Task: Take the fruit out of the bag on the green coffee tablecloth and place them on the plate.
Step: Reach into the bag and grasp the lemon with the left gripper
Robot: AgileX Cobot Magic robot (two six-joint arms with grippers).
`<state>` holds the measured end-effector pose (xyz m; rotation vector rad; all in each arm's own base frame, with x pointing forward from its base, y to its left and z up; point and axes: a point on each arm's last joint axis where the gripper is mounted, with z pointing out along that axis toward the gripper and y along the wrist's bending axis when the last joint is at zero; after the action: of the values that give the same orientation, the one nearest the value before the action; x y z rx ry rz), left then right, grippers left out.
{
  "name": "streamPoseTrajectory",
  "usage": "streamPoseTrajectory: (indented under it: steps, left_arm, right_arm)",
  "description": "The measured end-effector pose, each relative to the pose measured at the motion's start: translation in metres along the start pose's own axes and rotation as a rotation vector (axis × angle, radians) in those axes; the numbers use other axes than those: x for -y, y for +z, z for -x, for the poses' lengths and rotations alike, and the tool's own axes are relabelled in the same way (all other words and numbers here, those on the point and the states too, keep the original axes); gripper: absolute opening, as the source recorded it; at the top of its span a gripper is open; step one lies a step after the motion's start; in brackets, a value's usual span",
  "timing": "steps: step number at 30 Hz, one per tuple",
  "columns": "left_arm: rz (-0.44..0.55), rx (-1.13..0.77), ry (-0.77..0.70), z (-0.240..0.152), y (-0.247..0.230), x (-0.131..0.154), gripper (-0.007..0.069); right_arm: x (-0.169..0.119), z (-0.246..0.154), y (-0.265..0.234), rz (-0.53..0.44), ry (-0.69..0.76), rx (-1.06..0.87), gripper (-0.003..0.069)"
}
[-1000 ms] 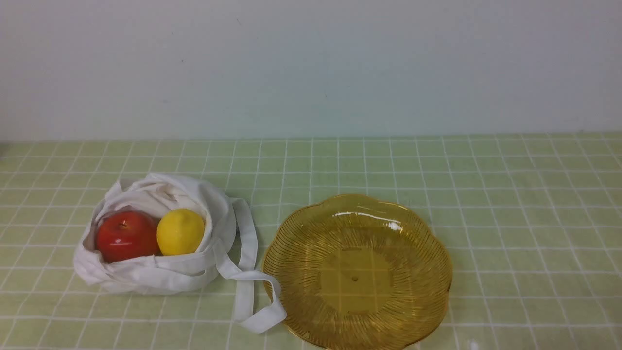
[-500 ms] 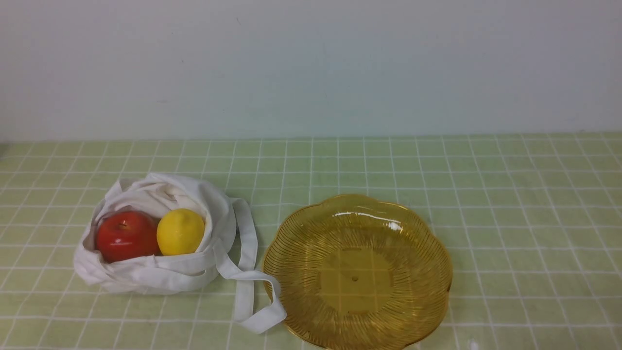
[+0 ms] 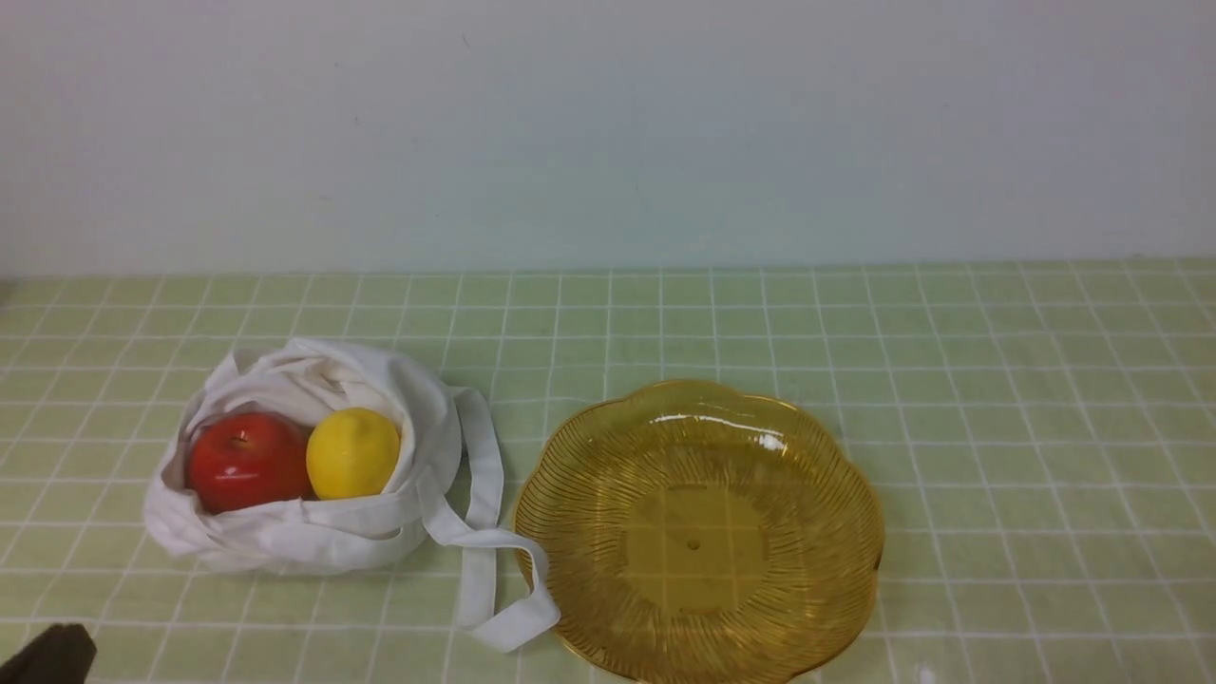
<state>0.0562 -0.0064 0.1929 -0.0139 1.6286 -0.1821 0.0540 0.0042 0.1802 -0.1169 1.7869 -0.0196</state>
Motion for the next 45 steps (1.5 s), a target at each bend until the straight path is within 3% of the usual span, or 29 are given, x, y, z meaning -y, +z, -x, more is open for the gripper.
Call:
streamPoseTrajectory:
  steps: [12, 19, 22, 25, 29, 32, 37, 45]
  left_arm:
    - [-0.059, 0.615, -0.066, 0.053, -0.017, 0.003, -0.0008]
    - [-0.094, 0.747, -0.172, 0.067, -0.026, 0.003, -0.0008]
    - [-0.107, 0.770, -0.175, 0.104, -0.037, 0.008, -0.0008]
    - [-0.101, 0.656, -0.161, 0.137, -0.038, 0.014, -0.0008]
    - [-0.051, 0.135, -0.125, 0.164, -0.009, 0.023, -0.0008]
    - [0.006, -0.387, -0.115, 0.150, 0.026, 0.025, -0.0008]
    - [0.031, -0.881, -0.080, 0.132, 0.081, 0.026, -0.0008]
    - [-0.091, -0.997, -0.002, 0.122, 0.155, 0.031, -0.0008]
  right_arm:
    - [0.000, 0.000, 0.000, 0.000, 0.000, 0.000, -0.0015]
    - [0.000, 0.000, 0.000, 0.000, 0.001, 0.000, -0.0015]
    - [0.000, 0.000, 0.000, 0.000, 0.003, 0.000, -0.0015]
    - [0.000, 0.000, 0.000, 0.000, 0.003, 0.000, -0.0015]
    - [0.000, 0.000, 0.000, 0.000, 0.003, 0.000, -0.0015]
    - [0.000, 0.000, 0.000, 0.000, 0.004, 0.000, -0.0015]
    - [0.000, 0.000, 0.000, 0.000, 0.006, 0.000, -0.0015]
    - [0.000, 0.000, 0.000, 0.000, 0.006, 0.000, -0.0015]
